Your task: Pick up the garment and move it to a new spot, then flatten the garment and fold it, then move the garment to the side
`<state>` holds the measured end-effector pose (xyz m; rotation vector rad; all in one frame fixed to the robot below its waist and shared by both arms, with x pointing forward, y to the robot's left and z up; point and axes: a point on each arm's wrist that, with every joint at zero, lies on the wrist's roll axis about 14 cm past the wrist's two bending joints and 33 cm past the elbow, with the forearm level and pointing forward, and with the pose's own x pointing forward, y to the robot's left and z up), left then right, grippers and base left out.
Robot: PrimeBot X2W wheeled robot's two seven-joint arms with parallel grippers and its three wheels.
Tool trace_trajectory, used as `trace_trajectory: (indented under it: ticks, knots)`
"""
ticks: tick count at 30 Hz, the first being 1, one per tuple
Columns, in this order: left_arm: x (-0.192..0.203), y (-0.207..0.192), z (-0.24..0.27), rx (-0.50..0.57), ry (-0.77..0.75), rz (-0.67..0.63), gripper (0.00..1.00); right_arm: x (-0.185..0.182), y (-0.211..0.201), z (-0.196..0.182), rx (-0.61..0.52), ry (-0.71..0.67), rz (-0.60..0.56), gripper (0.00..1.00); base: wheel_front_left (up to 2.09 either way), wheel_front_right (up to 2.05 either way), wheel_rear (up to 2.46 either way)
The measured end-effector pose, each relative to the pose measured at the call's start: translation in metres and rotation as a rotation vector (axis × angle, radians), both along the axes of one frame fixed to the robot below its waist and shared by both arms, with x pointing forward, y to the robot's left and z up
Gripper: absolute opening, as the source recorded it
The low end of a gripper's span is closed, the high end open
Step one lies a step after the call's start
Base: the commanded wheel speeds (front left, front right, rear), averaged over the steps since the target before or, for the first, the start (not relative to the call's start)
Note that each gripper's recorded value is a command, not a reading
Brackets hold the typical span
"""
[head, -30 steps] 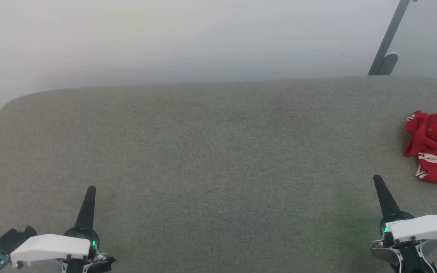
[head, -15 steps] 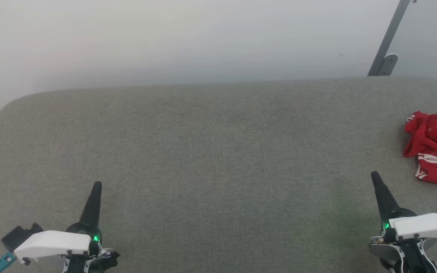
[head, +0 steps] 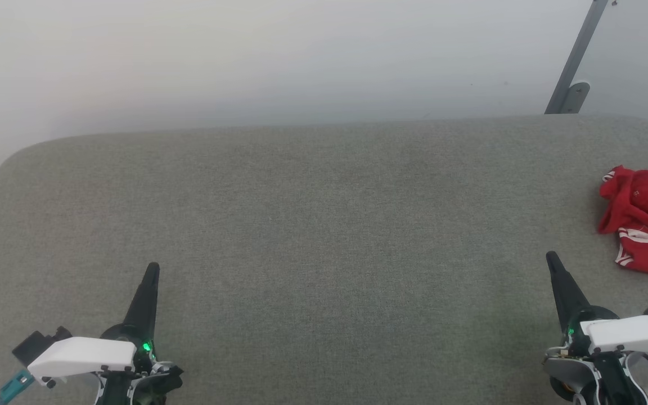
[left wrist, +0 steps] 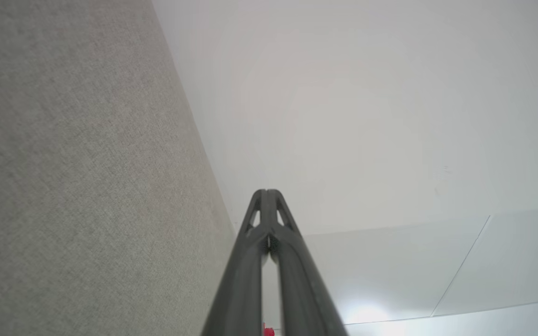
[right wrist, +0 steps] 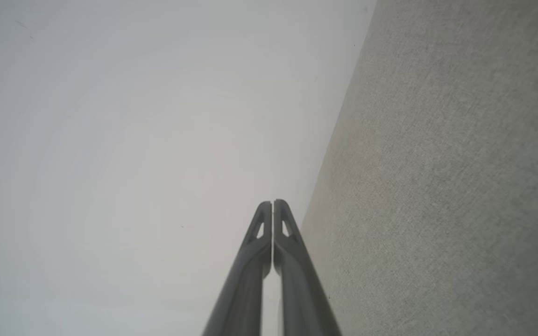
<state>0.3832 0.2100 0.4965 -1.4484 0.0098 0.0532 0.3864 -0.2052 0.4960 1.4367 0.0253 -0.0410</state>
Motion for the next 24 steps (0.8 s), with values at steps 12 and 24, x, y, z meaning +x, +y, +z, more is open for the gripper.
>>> trace_trajectory:
  ticks: [12, 24]
  knots:
    - [0.0021, -0.0059, 0.0034, -0.076, -0.015, -0.016, 0.0, 0.0011, 0.0031, 0.0051, 0.081, -0.02, 0.006, 0.0, 0.0, 0.0, 0.0]
    - [0.0043, -0.01, 0.0075, -0.125, -0.03, -0.028, 0.0, 0.0015, 0.005, 0.0087, 0.135, -0.035, 0.01, 0.0, 0.0, 0.0, 0.0]
